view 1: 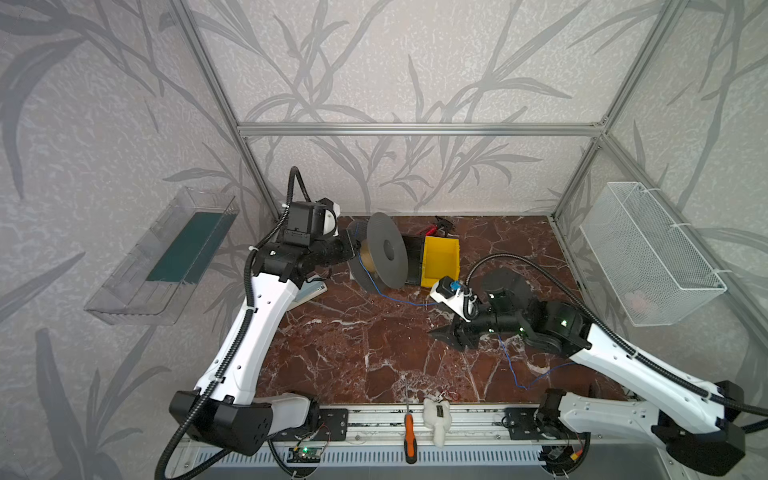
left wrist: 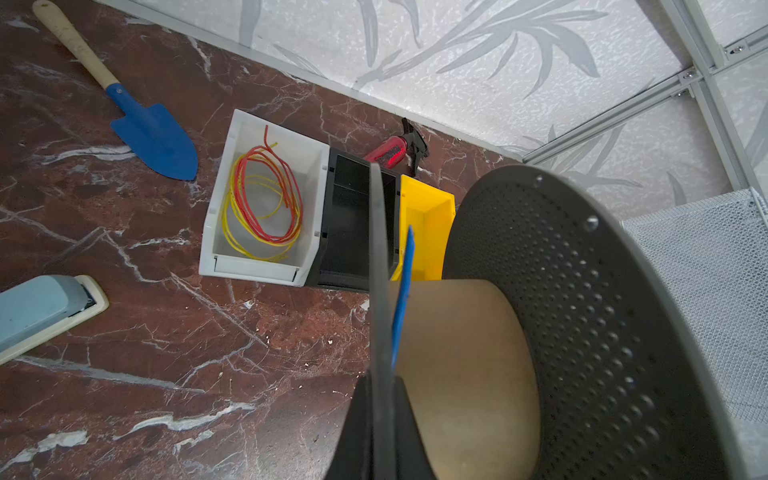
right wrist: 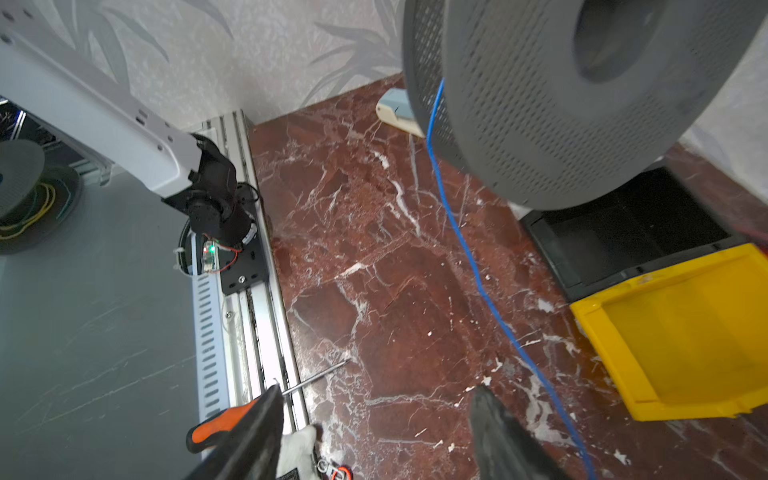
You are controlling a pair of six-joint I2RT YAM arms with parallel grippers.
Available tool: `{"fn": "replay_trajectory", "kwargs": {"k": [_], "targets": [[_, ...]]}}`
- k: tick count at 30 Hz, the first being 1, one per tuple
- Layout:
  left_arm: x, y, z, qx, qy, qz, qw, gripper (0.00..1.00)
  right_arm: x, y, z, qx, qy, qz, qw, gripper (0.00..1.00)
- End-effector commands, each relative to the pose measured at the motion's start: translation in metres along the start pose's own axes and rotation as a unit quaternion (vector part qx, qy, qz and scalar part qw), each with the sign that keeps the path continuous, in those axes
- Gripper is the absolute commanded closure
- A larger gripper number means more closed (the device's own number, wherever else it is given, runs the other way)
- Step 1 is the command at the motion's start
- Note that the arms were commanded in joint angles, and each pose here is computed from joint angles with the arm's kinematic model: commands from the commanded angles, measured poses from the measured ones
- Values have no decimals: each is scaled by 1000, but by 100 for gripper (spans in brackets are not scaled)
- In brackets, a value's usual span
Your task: Wrap the cables
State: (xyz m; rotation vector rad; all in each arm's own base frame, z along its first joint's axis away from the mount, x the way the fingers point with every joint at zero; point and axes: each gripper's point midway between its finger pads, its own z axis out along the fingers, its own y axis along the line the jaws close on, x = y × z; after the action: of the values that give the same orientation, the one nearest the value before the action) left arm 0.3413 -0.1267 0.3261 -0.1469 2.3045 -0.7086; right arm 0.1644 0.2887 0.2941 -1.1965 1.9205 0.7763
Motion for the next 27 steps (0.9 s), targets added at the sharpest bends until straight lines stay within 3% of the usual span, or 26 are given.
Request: {"fn": "replay_trajectory", "kwargs": {"k": [1,4,10,19,27], "targets": [[-23,-29,-28,49,-53,45,996,100,6,-12,-15,-12,20,31,999,23],[-26,-31,-35,45,-63,56,995,100,3,-18,-18,-44,11,76,996,19],[-37,-35,-59,36,-104,85,990,100,42,-20,-9,-38,80,124,988,18],[-40,-51,-75,72,-128,102,984,100,59,-59,-24,77,85,115,987,13],[-36,-57,-81,89,-127,103,983,100,49,-71,2,40,59,113,991,12]]}}
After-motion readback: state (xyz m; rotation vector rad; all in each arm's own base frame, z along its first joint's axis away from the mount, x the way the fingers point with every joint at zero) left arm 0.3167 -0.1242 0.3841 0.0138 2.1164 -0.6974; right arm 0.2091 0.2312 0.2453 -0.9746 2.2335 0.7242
